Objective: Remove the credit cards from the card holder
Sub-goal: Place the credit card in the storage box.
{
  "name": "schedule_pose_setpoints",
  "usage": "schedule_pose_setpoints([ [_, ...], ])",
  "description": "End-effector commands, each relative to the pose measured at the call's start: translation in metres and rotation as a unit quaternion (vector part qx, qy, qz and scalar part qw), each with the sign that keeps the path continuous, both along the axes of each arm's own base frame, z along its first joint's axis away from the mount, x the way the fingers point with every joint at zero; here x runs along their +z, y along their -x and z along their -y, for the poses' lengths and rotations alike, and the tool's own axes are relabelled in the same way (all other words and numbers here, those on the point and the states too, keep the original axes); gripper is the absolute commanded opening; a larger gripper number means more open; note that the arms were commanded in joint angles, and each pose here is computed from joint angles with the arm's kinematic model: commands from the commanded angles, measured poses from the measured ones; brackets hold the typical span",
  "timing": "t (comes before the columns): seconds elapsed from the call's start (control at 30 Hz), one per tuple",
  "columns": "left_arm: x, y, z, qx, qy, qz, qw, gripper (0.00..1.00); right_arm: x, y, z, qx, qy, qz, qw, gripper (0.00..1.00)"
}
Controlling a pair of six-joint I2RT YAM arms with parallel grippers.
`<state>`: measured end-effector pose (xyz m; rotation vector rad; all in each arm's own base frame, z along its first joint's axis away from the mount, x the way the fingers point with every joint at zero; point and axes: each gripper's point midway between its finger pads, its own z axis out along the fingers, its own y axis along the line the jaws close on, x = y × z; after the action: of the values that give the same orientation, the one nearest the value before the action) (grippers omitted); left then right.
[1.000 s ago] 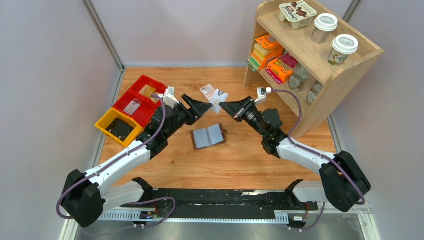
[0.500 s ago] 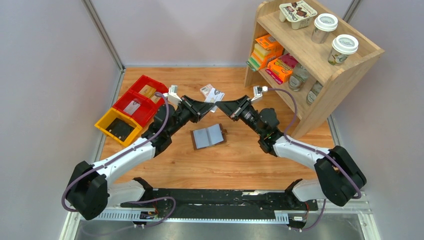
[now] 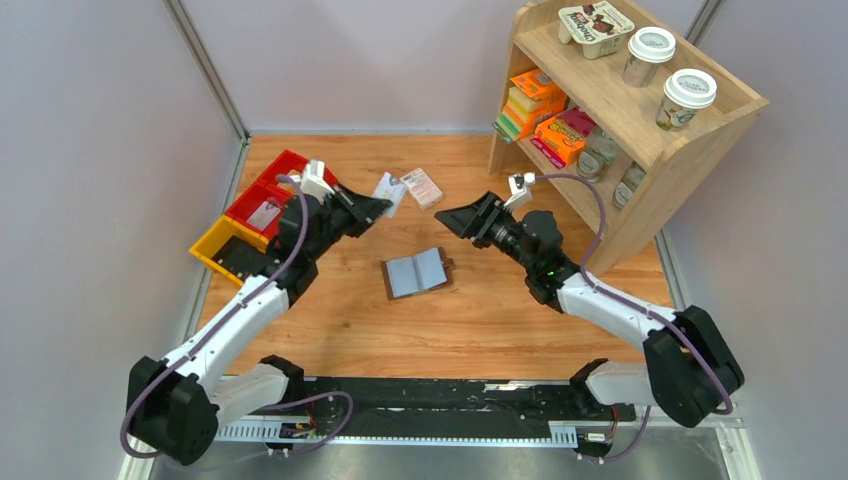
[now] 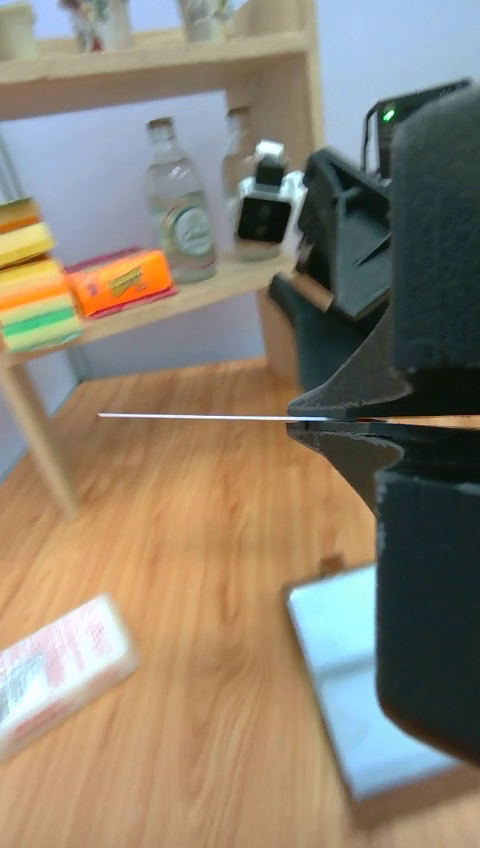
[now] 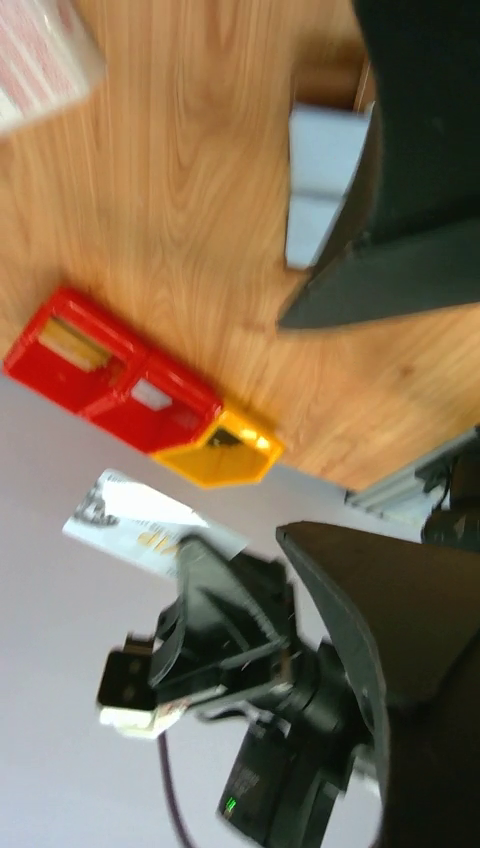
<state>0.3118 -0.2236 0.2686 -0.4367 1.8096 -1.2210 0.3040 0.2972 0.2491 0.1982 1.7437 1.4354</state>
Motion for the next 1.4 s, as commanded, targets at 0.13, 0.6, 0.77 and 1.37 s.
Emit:
schedule_pose_setpoints([
  [0.13, -0.022, -0.011, -0.088, -0.029, -0.134, -0.066, 0.988, 0.00, -0.013, 0.002, 0.064, -0.084, 0.194, 0.064, 0.975, 0.95],
  [0.6, -0.090, -0.057, -0.268, 0.107, -0.269, -0.273, 0.917, 0.00, -0.020, 0.011, 0.109, -0.140, 0.290, 0.092, 0.942, 1.00],
  [0.77, -0.121, -0.086, -0.287, 0.090, -0.267, -0.332, 0.900, 0.00, -0.022, 0.011, 0.112, -0.144, 0.299, 0.095, 0.939, 1.00],
  [1.37, -0.185, -0.125, -0.303, 0.073, -0.238, -0.399, 0.883, 0.05, -0.022, 0.007, 0.120, -0.160, 0.317, 0.095, 0.930, 1.00],
])
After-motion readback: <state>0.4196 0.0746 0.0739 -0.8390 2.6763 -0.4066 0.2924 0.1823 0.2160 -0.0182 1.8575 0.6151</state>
